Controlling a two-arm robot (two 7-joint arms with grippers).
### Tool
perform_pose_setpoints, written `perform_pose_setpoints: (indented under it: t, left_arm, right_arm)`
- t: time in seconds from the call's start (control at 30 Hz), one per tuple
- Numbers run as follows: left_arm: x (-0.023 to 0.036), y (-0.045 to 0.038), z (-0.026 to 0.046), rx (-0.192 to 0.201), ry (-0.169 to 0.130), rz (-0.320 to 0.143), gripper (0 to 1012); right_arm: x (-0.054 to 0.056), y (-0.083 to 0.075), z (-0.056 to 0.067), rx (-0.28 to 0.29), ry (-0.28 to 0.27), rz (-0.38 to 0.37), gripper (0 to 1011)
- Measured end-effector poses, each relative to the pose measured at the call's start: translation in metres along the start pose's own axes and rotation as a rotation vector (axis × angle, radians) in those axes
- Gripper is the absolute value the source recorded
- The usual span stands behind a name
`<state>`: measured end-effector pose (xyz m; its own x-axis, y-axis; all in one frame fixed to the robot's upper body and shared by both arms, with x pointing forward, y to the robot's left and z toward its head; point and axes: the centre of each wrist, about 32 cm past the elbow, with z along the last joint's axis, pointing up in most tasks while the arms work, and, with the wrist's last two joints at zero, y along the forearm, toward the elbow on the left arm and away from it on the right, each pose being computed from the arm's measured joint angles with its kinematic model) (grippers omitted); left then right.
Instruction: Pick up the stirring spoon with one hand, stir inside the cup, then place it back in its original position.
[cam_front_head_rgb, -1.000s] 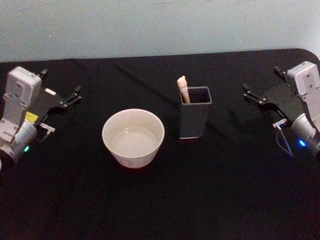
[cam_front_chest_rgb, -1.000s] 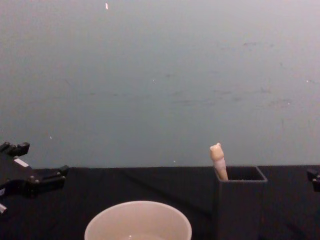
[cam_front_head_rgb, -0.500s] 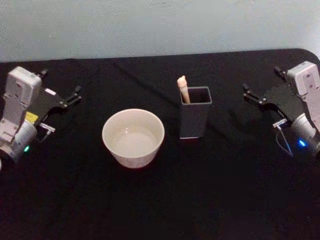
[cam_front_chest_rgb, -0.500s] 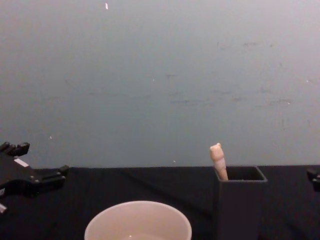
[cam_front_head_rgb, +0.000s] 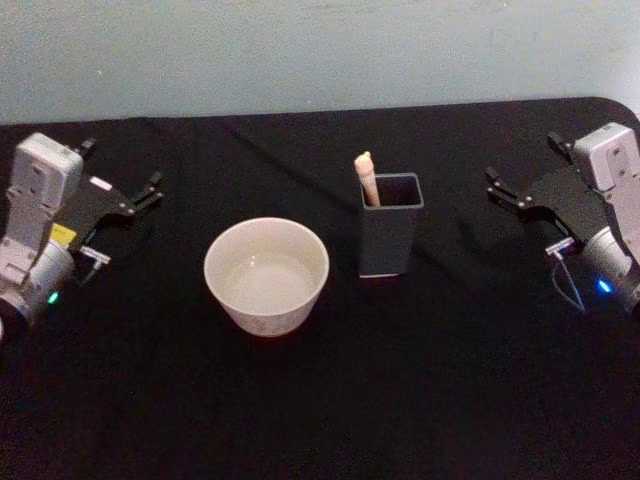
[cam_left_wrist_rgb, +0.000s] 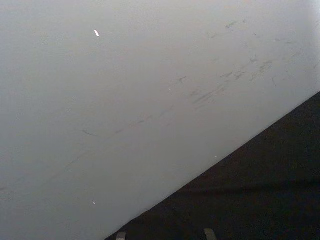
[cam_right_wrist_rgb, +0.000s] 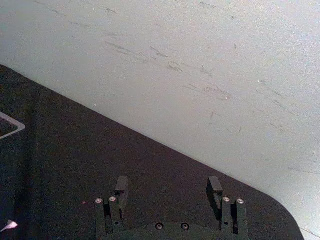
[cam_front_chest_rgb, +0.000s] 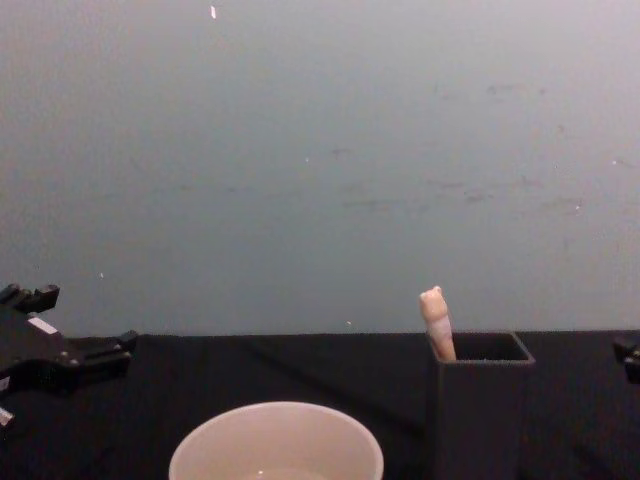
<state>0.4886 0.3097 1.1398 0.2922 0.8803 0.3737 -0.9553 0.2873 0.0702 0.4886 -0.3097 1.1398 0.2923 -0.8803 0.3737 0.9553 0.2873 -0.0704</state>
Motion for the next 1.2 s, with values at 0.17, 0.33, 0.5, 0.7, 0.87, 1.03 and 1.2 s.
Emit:
perform_pose_setpoints:
  t: [0.17, 0.33, 0.5, 0.7, 0.87, 1.03, 1.2]
  left_arm:
    - [0.0, 0.0, 0.0, 0.0, 0.0, 0.0, 1001]
    - [0.0, 0.0, 0.0, 0.0, 0.0, 0.0, 1001]
    - [0.0, 0.0, 0.0, 0.0, 0.0, 0.0, 1001]
    - [0.0, 0.0, 0.0, 0.0, 0.0, 0.0, 1001]
    - [0.0, 0.0, 0.0, 0.0, 0.0, 0.0, 1001]
    - [0.0, 0.0, 0.0, 0.0, 0.0, 0.0, 1001]
    - [0.0, 0.0, 0.0, 0.0, 0.0, 0.0, 1001]
  right_arm:
    - [0.0, 0.0, 0.0, 0.0, 0.0, 0.0, 1002]
    - [0.0, 0.0, 0.0, 0.0, 0.0, 0.0, 1002]
    - [0.0, 0.0, 0.0, 0.0, 0.0, 0.0, 1002]
    - [0.0, 0.0, 0.0, 0.0, 0.0, 0.0, 1002]
    - [0.0, 0.0, 0.0, 0.0, 0.0, 0.0, 1002]
    - [0.0004, -0.0009, 0.0007, 0.001, 0.005, 0.003, 1002]
    - [0.0009, -0.0041, 0.0076, 0.013, 0.029, 0.021, 1002]
